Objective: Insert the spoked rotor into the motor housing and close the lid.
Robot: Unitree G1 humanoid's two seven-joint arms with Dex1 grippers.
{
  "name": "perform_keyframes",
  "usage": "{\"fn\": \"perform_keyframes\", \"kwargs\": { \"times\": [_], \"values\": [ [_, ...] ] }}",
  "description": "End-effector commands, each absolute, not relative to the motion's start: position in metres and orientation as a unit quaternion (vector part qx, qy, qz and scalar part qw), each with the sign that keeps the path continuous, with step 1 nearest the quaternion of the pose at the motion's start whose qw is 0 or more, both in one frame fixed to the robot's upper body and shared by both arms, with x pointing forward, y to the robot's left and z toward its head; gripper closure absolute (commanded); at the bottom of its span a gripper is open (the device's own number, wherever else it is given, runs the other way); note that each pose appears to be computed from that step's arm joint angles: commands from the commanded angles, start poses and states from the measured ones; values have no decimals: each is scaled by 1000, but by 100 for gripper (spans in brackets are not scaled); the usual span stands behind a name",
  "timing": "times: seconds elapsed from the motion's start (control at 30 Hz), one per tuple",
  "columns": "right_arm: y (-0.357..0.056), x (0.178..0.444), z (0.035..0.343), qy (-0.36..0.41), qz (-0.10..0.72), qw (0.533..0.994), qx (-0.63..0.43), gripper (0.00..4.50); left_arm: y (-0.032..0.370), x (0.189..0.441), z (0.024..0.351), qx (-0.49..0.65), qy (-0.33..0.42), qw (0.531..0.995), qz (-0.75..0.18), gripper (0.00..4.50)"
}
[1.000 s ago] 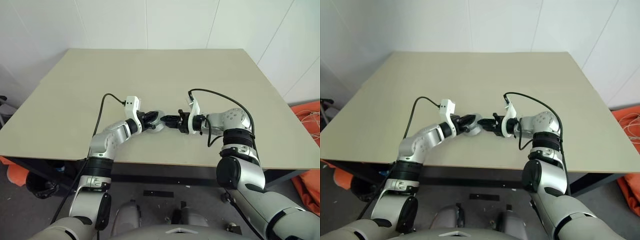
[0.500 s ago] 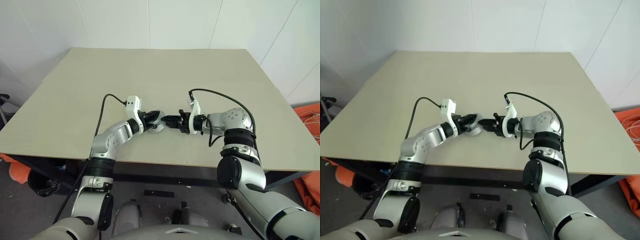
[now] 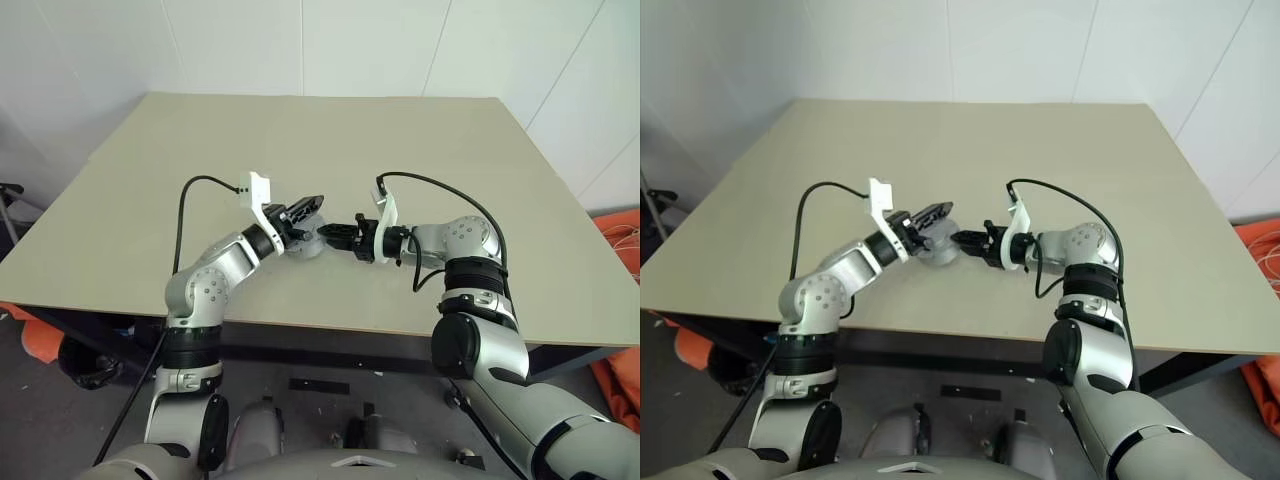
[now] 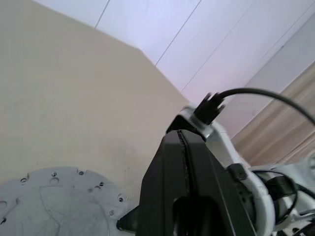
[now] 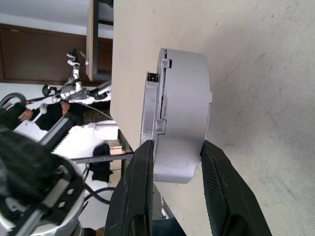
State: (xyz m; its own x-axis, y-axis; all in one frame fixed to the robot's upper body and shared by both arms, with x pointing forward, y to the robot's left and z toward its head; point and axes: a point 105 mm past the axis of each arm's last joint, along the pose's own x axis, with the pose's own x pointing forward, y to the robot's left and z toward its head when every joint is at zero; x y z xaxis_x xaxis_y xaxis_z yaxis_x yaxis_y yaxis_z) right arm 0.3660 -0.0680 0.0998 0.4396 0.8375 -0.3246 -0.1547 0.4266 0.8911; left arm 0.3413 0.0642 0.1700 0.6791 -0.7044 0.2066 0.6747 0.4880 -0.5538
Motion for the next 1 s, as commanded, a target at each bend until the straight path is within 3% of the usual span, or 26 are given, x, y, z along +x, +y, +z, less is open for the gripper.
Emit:
{"fn": "perform_keyframes", "kwargs": {
  "times": [0.03,0.3,0.4,0.8,1.0],
  "values": [
    [-68,372,119,367,362,741,430,328,82,327,200,-365,-41,841,-398,450],
    [-69,381,142,333,373,747,439,328,124,296,146,-478,26,822,-308,450],
    [-69,384,149,325,374,749,439,328,135,286,136,-516,31,808,-284,393],
    [-49,377,185,301,423,730,444,328,142,290,119,-625,31,744,-234,13],
    [-44,373,198,290,436,725,446,328,137,294,113,-642,47,732,-224,3]
  ]
}}
